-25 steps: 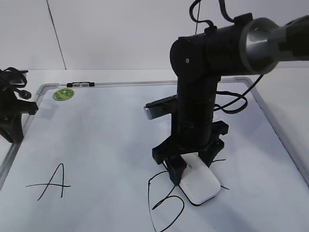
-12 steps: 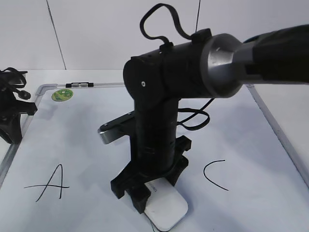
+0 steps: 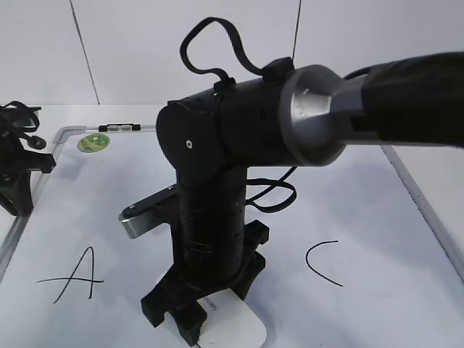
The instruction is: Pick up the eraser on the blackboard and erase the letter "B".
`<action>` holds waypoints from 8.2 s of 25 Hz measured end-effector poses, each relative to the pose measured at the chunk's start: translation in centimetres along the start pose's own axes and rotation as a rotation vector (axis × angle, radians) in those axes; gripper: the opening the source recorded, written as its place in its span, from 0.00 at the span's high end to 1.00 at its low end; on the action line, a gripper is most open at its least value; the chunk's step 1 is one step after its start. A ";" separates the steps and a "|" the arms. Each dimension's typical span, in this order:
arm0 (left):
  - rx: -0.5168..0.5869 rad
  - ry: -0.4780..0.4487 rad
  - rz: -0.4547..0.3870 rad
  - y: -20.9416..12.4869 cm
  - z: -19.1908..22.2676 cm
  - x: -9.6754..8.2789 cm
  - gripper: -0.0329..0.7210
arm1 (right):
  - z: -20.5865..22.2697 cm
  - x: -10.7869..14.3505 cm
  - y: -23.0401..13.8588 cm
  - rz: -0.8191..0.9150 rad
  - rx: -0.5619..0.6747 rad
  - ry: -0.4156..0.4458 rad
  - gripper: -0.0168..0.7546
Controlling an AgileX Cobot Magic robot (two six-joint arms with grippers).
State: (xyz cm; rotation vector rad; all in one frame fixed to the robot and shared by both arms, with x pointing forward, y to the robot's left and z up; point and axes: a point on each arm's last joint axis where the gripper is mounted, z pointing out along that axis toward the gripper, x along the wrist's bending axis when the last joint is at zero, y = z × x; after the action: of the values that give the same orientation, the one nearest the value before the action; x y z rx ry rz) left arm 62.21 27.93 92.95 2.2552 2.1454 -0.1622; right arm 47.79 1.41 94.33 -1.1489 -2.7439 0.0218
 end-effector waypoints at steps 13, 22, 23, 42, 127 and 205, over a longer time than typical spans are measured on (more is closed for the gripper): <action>0.002 -0.002 -0.001 0.0 0.1 0.0 0.89 | 0.1 -0.3 0.0 0.038 0.001 -0.056 0.25; 0.001 -0.003 -0.002 0.0 0.1 0.0 0.89 | -0.6 -4.6 0.4 0.176 -0.014 -0.020 0.25; 0.001 -0.003 -0.002 0.0 0.1 0.0 0.89 | -0.7 -5.2 0.4 0.190 -0.016 -0.021 0.25; 0.006 -0.005 -0.003 0.0 0.1 0.0 0.89 | -4.4 -6.8 -1.2 -0.089 -0.068 -0.124 0.25; 0.007 -0.008 -0.004 0.0 0.1 -0.1 0.89 | 0.8 1.5 -1.4 -0.799 0.018 -0.069 0.25; -0.006 -0.012 -0.002 0.1 0.1 -0.1 0.88 | 1.5 0.4 -5.8 -0.876 -0.212 -0.170 0.25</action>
State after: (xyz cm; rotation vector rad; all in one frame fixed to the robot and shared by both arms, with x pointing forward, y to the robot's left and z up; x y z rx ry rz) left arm 62.31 27.81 92.81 2.2433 2.1390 -0.1688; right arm 43.18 -2.32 93.31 0.1142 -3.2003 -0.2924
